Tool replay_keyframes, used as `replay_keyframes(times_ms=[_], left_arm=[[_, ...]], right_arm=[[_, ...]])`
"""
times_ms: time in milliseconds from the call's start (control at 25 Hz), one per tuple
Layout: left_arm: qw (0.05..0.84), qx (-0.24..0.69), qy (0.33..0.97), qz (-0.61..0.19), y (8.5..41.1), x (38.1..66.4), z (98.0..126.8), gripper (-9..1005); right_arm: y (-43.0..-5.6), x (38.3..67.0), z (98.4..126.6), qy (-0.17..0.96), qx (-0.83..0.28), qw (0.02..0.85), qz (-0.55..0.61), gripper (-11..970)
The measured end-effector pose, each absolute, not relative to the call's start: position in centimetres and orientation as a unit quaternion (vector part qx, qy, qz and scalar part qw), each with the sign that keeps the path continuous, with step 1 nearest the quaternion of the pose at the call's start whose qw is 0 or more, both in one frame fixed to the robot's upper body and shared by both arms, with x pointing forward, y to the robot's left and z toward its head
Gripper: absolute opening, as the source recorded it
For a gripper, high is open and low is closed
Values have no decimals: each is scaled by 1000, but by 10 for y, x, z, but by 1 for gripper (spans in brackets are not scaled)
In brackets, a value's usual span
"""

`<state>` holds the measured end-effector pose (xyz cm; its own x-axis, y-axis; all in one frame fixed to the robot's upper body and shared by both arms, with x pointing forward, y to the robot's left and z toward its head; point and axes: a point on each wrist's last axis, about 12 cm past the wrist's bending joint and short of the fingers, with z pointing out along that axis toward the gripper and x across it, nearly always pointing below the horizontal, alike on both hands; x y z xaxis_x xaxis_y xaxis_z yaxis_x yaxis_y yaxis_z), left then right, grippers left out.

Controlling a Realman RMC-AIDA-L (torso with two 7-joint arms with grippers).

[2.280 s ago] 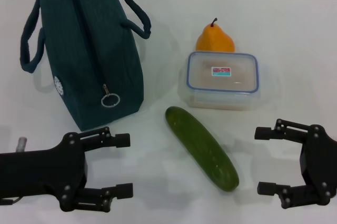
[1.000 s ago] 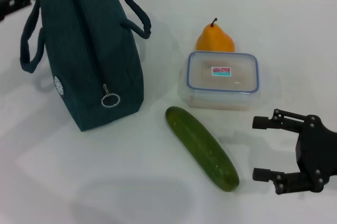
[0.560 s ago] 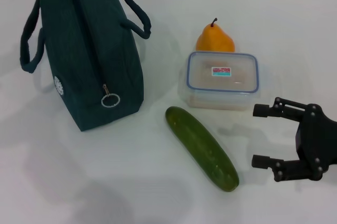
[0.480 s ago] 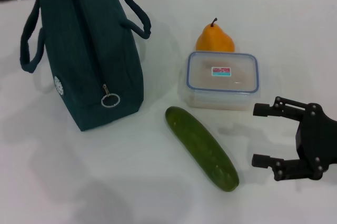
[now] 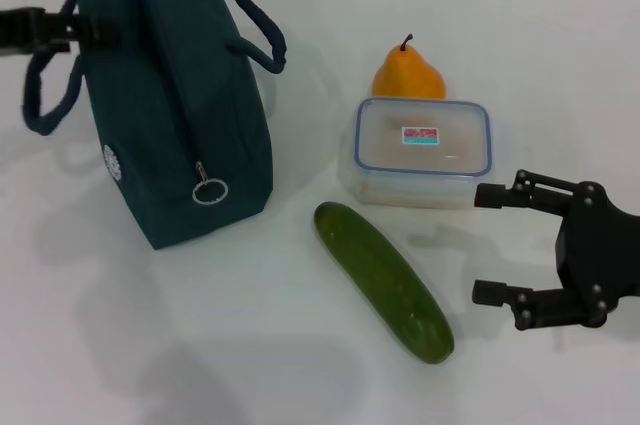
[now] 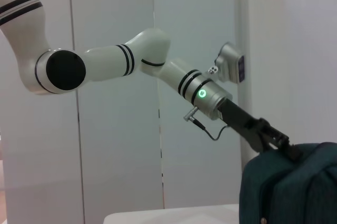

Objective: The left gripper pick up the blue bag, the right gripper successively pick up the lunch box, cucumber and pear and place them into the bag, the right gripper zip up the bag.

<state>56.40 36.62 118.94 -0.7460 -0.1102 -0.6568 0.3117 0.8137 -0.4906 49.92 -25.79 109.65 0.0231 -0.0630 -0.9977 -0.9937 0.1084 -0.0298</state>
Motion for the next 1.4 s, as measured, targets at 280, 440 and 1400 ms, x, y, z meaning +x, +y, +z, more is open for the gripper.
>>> replay_keyframes(times_ms=[280,440,1400], left_arm=[[320,50,894,-310,363,566,1178,772],[315,53,894,-314,360,566,1177,708],[298,50,873,-382,346,558,1184,36]], right_arm=[[-257,502,1098,536,-496,518,446,870],[-257,504,1097,541,-492,517,445,870],[-290,540,1068,703,-151,545,432,869]])
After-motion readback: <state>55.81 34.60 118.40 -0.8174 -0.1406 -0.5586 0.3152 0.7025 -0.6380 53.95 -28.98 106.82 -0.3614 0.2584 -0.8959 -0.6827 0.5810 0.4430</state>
